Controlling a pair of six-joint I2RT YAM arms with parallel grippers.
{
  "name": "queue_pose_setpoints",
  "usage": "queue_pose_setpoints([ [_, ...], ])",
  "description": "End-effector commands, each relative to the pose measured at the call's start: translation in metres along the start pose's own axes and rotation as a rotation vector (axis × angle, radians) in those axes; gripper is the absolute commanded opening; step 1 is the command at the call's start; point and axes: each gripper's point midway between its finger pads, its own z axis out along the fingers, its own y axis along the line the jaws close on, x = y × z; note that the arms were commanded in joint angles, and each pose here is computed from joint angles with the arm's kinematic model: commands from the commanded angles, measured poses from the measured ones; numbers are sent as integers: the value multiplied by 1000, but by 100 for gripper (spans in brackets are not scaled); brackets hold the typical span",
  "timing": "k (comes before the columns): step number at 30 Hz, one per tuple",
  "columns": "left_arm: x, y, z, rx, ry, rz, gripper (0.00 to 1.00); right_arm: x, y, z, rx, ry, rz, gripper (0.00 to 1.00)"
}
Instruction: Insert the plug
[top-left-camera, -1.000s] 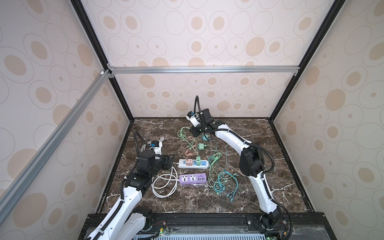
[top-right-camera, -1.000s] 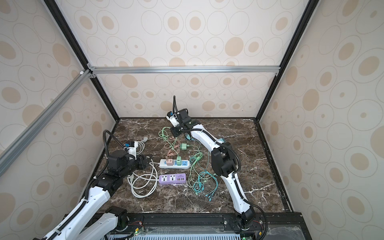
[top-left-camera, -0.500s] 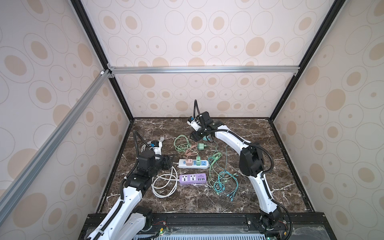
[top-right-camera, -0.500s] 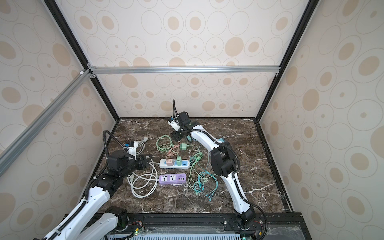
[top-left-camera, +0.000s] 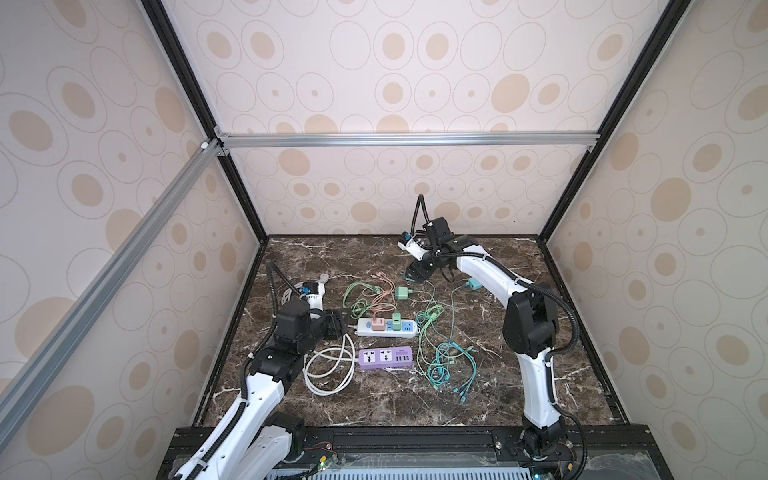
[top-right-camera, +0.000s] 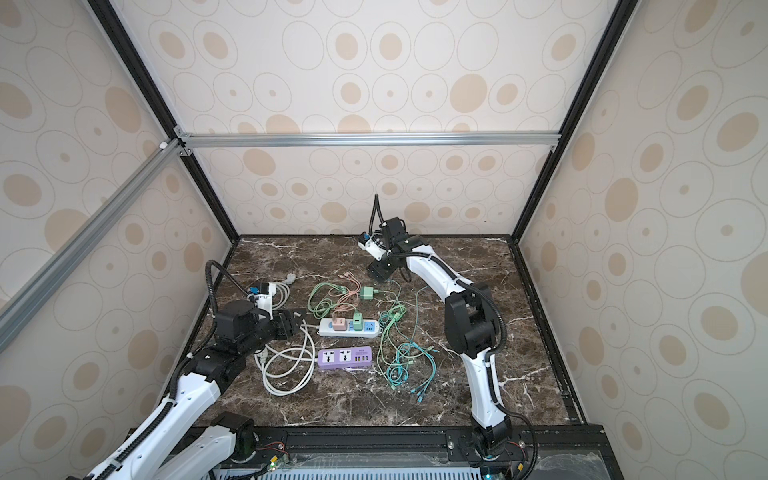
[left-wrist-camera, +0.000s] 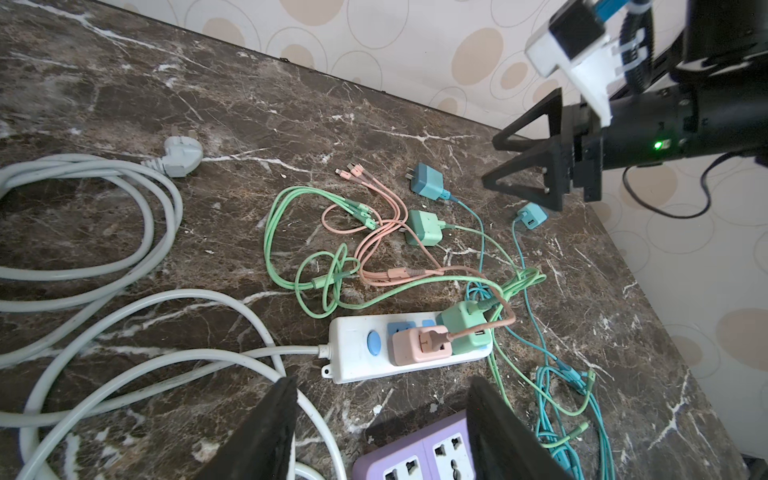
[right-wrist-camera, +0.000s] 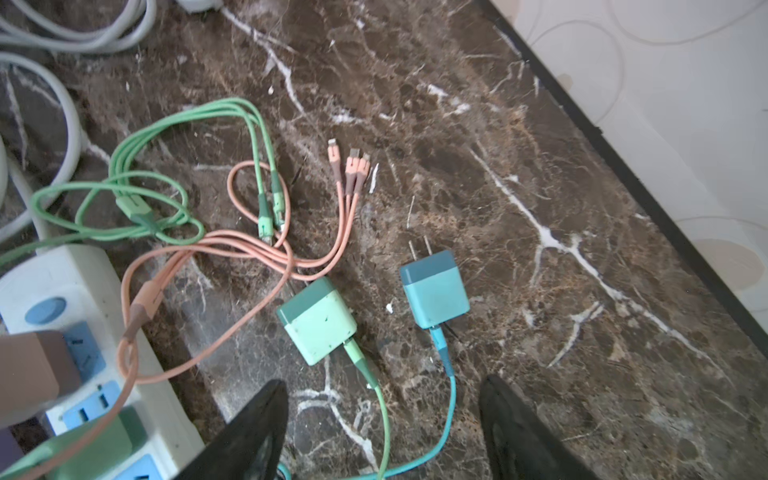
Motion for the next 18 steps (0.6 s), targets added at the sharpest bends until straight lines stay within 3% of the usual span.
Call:
queue_pose_setpoints([
  [1, -8, -8, -3, 41, -27, 15, 70, 22, 21, 22, -92, 61, -103, 76],
  [5, -10, -12, -7, 58, -39, 19, 75, 27, 18, 38, -101, 91, -140, 77],
  [18, -11, -17, -9, 81, -43, 18, 76, 49, 29, 76, -191, 169, -204, 76],
])
